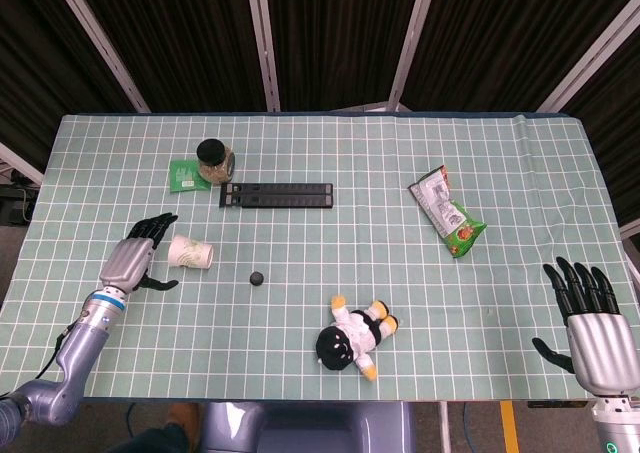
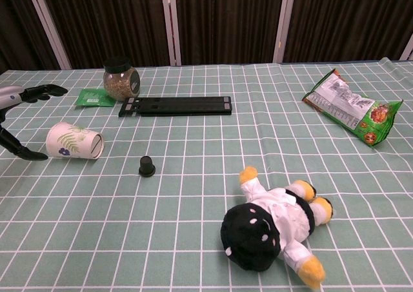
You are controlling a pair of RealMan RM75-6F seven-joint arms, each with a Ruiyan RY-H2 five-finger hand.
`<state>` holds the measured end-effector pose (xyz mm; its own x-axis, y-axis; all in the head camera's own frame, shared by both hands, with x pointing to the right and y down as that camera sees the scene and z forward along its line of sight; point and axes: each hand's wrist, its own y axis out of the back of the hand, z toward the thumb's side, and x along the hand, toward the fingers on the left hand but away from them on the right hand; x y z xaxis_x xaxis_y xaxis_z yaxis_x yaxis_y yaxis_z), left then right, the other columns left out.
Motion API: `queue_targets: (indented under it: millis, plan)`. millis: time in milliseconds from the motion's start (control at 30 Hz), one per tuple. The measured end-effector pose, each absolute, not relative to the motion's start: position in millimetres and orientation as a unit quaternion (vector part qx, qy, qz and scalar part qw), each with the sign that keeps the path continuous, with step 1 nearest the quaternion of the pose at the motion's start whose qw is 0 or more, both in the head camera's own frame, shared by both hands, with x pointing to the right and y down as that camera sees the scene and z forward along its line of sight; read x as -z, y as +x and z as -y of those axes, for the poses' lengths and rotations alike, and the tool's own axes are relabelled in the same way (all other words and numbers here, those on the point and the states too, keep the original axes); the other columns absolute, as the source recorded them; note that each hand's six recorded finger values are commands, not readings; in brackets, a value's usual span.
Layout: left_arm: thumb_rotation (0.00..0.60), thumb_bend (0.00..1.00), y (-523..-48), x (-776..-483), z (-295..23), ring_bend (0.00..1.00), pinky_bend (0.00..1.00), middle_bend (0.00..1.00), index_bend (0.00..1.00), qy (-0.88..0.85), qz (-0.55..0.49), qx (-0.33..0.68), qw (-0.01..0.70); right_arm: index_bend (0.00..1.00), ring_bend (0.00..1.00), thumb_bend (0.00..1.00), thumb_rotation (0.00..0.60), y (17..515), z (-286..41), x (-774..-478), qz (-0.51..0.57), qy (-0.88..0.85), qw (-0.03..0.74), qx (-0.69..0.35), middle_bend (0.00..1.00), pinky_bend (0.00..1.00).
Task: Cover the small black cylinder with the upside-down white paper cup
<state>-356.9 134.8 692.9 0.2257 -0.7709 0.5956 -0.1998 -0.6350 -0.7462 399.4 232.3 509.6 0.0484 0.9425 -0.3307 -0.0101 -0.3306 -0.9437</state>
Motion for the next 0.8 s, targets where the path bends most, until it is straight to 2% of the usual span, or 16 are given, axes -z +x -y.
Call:
queue_targets:
  millis: [200,400,600,800]
  plan:
    - [0.6,0.0,-337,-679,-139,0.0,0.0,0.0,0.08,-0.682,-0.244,0.543,0.426,0.0,0.0,0.0,0.6,399,-232,-509,0.396,-0.592,0.421,-0.562,0.0,0.0]
    - [0.6,0.0,-307,-686,-143,0.0,0.0,0.0,0.1,-0.593,-0.152,0.556,0.563,0.0,0.0,0.0,0.6,401,-231,-508,0.399,-0.591,0.419,-0.562,0.0,0.0]
    - [0.6,0.0,-275,-704,-140,0.0,0.01,0.01,0.11,-0.536,-0.113,0.554,0.627,0.0,0.0,0.0,0.6,404,-231,-509,0.4,-0.589,0.416,-0.566,0.0,0.0]
    - [0.6,0.0,-262,-725,-134,0.02,0.06,0.05,0.14,-0.522,-0.09,0.564,0.634,0.0,0.0,0.0,0.6,410,-228,-510,0.405,-0.582,0.411,-0.573,0.0,0.0]
